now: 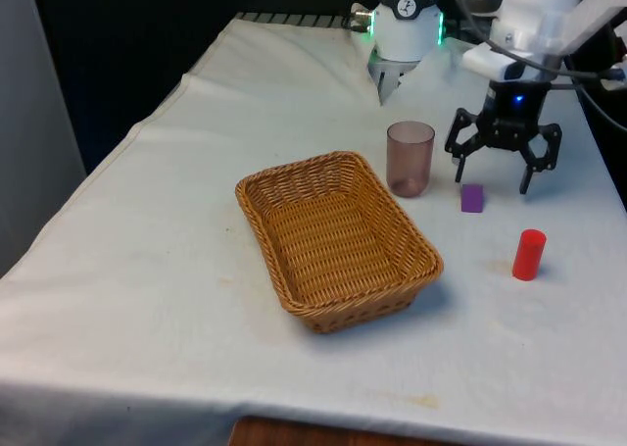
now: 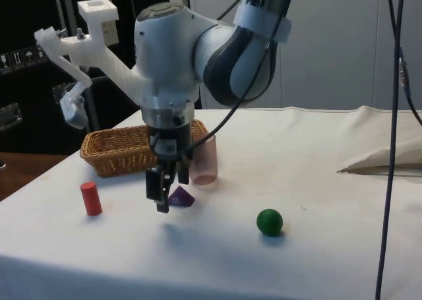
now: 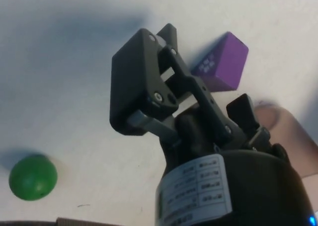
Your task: Pick up the triangular block and place it into the basket.
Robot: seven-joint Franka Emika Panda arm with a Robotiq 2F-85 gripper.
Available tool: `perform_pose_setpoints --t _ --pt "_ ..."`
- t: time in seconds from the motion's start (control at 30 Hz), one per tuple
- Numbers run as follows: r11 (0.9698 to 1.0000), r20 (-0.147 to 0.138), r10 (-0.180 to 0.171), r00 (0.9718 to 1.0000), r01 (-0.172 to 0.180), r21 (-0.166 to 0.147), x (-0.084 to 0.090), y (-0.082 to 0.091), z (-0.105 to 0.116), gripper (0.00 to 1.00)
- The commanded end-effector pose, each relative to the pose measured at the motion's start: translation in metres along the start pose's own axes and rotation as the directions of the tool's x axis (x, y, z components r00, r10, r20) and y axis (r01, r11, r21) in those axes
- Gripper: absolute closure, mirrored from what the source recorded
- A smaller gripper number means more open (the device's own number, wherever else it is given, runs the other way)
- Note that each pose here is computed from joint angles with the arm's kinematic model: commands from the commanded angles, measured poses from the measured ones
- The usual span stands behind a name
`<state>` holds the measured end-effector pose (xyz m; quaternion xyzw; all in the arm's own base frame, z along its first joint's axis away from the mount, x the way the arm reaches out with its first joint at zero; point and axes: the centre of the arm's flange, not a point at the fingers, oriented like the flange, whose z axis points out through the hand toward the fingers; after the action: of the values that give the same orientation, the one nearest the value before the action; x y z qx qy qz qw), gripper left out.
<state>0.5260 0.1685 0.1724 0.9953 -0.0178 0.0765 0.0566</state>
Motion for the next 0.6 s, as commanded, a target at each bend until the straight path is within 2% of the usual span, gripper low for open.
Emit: perform_pose_setpoints --t 0.0,0.13,0.17,0.2,0.47,0.5,0.53,0.57 --pt "0.9999 -0.007 0.004 1.0 -0.004 -0.011 0.002 -0.003 0.002 0.0" --pt "0.9999 -0.005 0.011 0.9999 -0.011 -0.012 0.002 -0.001 0.008 0.0" --pt "1.0 0.007 0.005 1.0 -0.005 -0.001 0.0 -0.005 0.007 0.0" --pt "0.9998 -0.004 0.013 0.9999 -0.013 -0.013 0.002 0.0 0.009 0.0" --pt "0.9994 0.0 0.029 0.9996 -0.029 -0.019 0.002 0.008 0.012 0.0" --pt "0.9996 0.013 0.024 0.9996 -0.024 -0.014 0.001 0.007 0.015 0.0" --pt "0.9993 -0.001 0.032 0.9995 -0.032 -0.017 0.002 0.008 0.011 0.0" --pt "0.9993 -0.001 0.032 0.9995 -0.032 -0.017 0.002 0.008 0.011 0.0"
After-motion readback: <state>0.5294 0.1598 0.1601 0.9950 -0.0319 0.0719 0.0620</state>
